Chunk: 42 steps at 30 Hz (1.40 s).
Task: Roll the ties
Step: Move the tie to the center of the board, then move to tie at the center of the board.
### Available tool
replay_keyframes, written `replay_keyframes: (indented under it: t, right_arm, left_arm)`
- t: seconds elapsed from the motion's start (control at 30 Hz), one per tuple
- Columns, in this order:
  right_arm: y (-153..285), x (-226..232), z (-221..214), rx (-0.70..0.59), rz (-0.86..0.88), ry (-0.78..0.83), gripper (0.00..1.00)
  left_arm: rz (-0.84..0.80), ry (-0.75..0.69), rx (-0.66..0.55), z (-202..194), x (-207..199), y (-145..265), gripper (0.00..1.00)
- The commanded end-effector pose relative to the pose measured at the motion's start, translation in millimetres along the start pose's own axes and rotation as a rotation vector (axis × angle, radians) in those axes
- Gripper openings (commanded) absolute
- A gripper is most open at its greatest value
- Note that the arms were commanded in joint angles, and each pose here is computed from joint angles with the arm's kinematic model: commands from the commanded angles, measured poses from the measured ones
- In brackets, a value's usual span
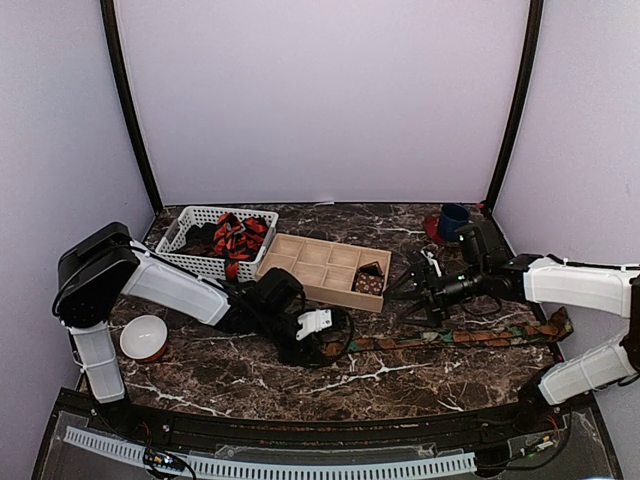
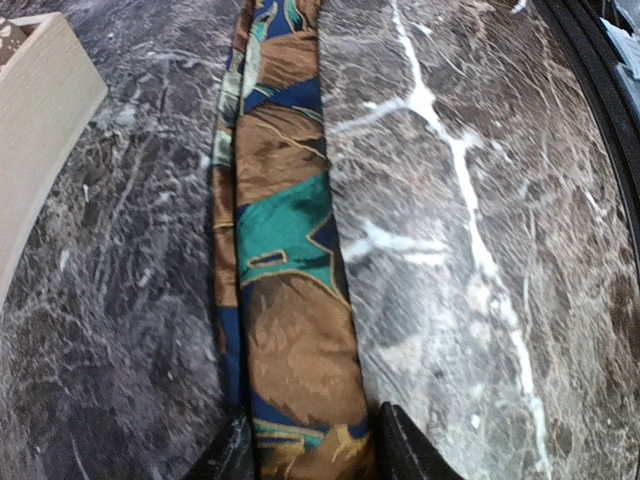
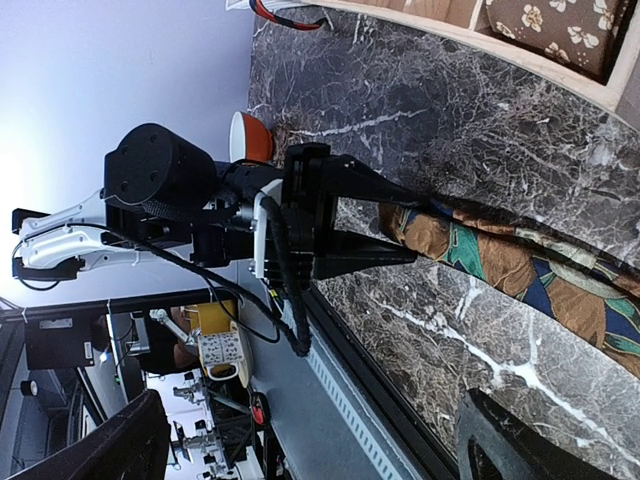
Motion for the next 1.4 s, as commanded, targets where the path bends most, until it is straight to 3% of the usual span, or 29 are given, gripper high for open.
replay_keyframes:
  t: [0.0, 0.13, 0.3, 0.33, 0.37, 0.4, 0.43, 0.53, 0.67, 0.83, 0.97, 1.13, 1.23, 1.37]
  right_arm:
    - [2, 5, 0, -0.006, 0.006, 0.028, 0.99]
    - [-1, 1, 0, -0.008, 0.009, 0.033, 0.99]
    - [-4, 1, 8, -0.005, 0.005, 0.026, 0.99]
    - [3, -22, 30, -0.302, -0.345, 0.021, 0.99]
    - [-3, -7, 19, -0.117, -0.133, 0.019, 0.97]
    - [-3, -5, 19, -0.087, -0.137, 0.309, 0.96]
    - [-3, -5, 19, -0.092, -0.13, 0.203, 0.96]
    - [-3, -5, 19, -0.095, -0.137, 0.187, 0.96]
    - [-2, -13, 19, -0.091, -0.201, 0.164, 0.95]
    - [3, -44, 17, -0.067, -0.378, 0.057, 0.86]
    - [2, -69, 16, -0.04, -0.476, -0.019, 0.77]
    - [-2, -87, 18, 0.017, -0.565, -0.037, 0.69]
    - [-4, -94, 14, 0.073, -0.601, -0.04, 0.59]
    - [-2, -101, -5, 0.151, -0.604, -0.065, 0.51]
  left_arm:
    - [-0.094, 0.059, 0.087, -28, -22, 19, 0.4]
    - [-0.078, 0.095, 0.052, -31, -28, 35, 0.43]
    - [-0.048, 0.082, -0.004, -4, -20, 41, 0.5]
    - [-0.04, 0.078, -0.015, 0, -19, 41, 0.52]
    - [-0.031, 0.075, -0.028, 5, -18, 42, 0.56]
    - [-0.023, 0.071, -0.051, 9, -16, 42, 0.6]
    - [-0.028, 0.071, -0.062, 11, -16, 41, 0.65]
    - [-0.059, 0.07, -0.087, 18, -17, 32, 0.75]
    - [-0.081, 0.075, -0.089, 17, -15, 13, 0.8]
    - [-0.074, 0.063, -0.082, 20, -8, -7, 0.82]
    - [-0.082, 0.062, -0.071, 19, -6, -16, 0.76]
    - [-0.113, 0.034, -0.02, 5, -11, -18, 0.5]
    - [-0.134, 0.003, 0.016, -1, -13, -17, 0.31]
    - [-0.18, -0.022, 0.034, -2, -17, -16, 0.23]
Point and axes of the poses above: each gripper's point midway between its finger pads, its own y axis back along the fingers, its own x axis along the line the jaws close on, z = x × y, the point moved 10 cm from there along y, back along the fingers, and after that the axes turned 6 degrees about y, right-handed, at the moved point
